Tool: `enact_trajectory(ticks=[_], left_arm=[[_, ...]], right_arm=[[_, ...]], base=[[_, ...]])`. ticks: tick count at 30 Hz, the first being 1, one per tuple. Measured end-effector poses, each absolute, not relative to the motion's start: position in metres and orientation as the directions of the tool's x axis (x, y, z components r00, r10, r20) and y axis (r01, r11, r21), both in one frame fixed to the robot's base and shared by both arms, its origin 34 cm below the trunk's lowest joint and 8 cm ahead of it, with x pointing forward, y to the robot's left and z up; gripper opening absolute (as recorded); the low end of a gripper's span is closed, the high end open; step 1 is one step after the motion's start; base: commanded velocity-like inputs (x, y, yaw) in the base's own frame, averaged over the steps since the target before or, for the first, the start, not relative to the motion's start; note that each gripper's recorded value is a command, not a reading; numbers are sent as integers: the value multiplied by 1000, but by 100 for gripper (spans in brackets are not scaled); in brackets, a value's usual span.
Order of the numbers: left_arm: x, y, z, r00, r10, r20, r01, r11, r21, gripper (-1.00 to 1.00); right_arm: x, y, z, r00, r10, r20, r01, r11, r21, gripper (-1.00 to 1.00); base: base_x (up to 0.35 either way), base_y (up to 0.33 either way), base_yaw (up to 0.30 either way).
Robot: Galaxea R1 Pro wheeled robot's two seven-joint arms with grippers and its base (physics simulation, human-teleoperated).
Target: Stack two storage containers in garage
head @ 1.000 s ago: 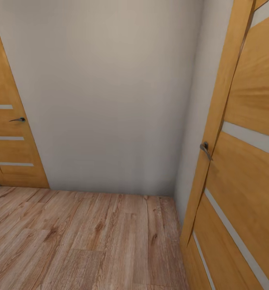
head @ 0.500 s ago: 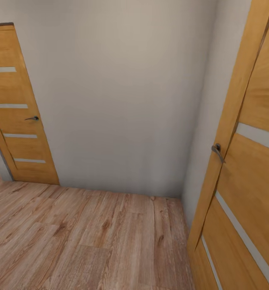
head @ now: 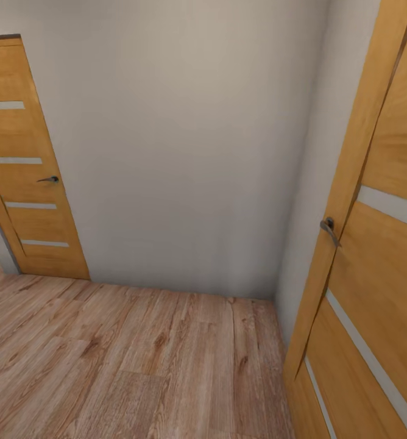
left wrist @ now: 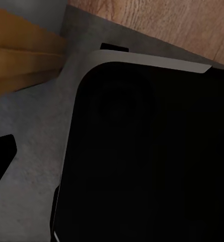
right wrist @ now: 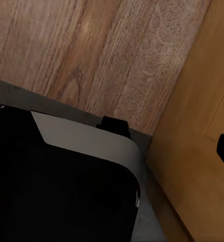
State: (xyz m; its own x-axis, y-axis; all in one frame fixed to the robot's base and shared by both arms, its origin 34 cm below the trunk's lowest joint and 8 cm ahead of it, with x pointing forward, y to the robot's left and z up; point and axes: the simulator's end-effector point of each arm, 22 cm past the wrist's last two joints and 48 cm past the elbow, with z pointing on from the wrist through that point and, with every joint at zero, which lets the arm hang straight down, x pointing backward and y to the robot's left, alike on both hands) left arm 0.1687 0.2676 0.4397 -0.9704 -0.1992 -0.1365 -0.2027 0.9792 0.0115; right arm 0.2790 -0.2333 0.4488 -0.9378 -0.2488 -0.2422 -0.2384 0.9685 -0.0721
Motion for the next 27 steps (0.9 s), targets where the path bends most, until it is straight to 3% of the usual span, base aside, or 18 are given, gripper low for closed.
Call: enact_trajectory(ticks=[11,22,27], left_arm=[[168,268,440,-971,-197,-133,-200,980,13,100],[169,268,440,-970,-201,-137,-205,979,13,100],[168,269,440,-970,-200,-135,-204,979,13,100]], right_arm=[[280,-234,449,-936,-251,-246,-240,968,-73,100],[277,-223,449,-937,-252,-242,-245,968,-59,100],[277,-224,449,-937,-252,-244,-245,968,-59,100]], base=[[234,0,0],[2,0,0],[194,0,0]])
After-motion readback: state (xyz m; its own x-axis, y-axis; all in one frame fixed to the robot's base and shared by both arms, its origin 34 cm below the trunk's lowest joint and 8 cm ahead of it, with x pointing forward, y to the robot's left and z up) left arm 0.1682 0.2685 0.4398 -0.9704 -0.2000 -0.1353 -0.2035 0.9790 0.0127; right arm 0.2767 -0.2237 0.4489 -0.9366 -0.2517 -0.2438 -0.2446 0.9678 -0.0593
